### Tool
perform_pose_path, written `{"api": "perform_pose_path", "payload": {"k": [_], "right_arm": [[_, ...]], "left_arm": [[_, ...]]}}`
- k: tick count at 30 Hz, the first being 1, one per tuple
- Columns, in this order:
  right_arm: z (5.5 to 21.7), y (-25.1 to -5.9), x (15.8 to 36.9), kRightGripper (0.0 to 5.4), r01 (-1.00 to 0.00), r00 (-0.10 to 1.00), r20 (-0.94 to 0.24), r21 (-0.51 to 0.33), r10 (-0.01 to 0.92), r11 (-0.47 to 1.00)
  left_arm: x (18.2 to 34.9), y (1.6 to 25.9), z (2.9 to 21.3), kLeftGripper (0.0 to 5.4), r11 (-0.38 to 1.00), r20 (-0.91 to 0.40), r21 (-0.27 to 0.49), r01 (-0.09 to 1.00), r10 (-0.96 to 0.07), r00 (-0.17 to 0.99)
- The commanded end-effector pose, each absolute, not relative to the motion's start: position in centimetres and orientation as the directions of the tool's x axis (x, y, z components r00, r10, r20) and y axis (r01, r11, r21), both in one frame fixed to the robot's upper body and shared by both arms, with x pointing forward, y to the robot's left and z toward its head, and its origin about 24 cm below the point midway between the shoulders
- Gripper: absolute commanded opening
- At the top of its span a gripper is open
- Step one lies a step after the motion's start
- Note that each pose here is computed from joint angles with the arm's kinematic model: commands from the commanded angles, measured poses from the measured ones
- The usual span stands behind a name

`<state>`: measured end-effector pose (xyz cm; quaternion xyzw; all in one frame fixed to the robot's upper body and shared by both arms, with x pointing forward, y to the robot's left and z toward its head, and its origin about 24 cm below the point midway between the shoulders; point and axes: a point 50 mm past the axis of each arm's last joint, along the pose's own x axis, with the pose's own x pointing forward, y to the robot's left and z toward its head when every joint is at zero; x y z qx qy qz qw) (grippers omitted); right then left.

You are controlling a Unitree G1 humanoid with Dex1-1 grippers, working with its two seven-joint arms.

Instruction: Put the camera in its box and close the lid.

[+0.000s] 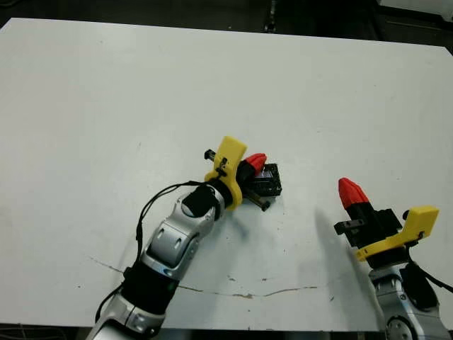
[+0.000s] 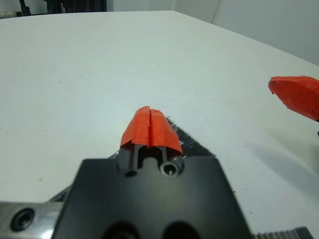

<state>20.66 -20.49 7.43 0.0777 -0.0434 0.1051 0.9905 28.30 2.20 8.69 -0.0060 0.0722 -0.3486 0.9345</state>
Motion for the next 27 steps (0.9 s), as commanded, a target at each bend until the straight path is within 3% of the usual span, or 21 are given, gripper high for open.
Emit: {"api": "perform_pose_path", "payload": {"k": [1,9,18,21,27], "right_arm": [[7.2,-20.9,20.5,0.0,-0.192,0.98,0.083,0.151,0.181,0.97],[7.4,-21.0,20.5,0.0,-0.193,0.98,0.079,0.157,0.182,0.969],[7.6,-21.1,20.5,0.0,-0.185,0.981,0.091,0.166,0.172,0.968],[7.7,-21.2,20.5,0.0,-0.184,0.981,0.096,0.166,0.169,0.969],[7.9,-21.2,20.4,0.0,-0.182,0.981,0.102,0.158,0.167,0.971]], "left_arm": [[27.3,3.0,3.8,0.01,0.791,-0.345,-0.102,0.603,-0.597,0.724],[28.0,2.8,2.4,0.01,0.798,-0.355,-0.078,0.598,-0.582,0.731],[28.9,2.1,2.0,0.01,0.774,-0.407,-0.092,0.626,-0.603,0.686],[28.9,2.8,3.0,0.01,0.773,-0.384,-0.12,0.623,-0.615,0.689],[27.8,5.9,7.9,0.01,0.736,-0.177,-0.156,0.659,-0.677,0.714]]}}
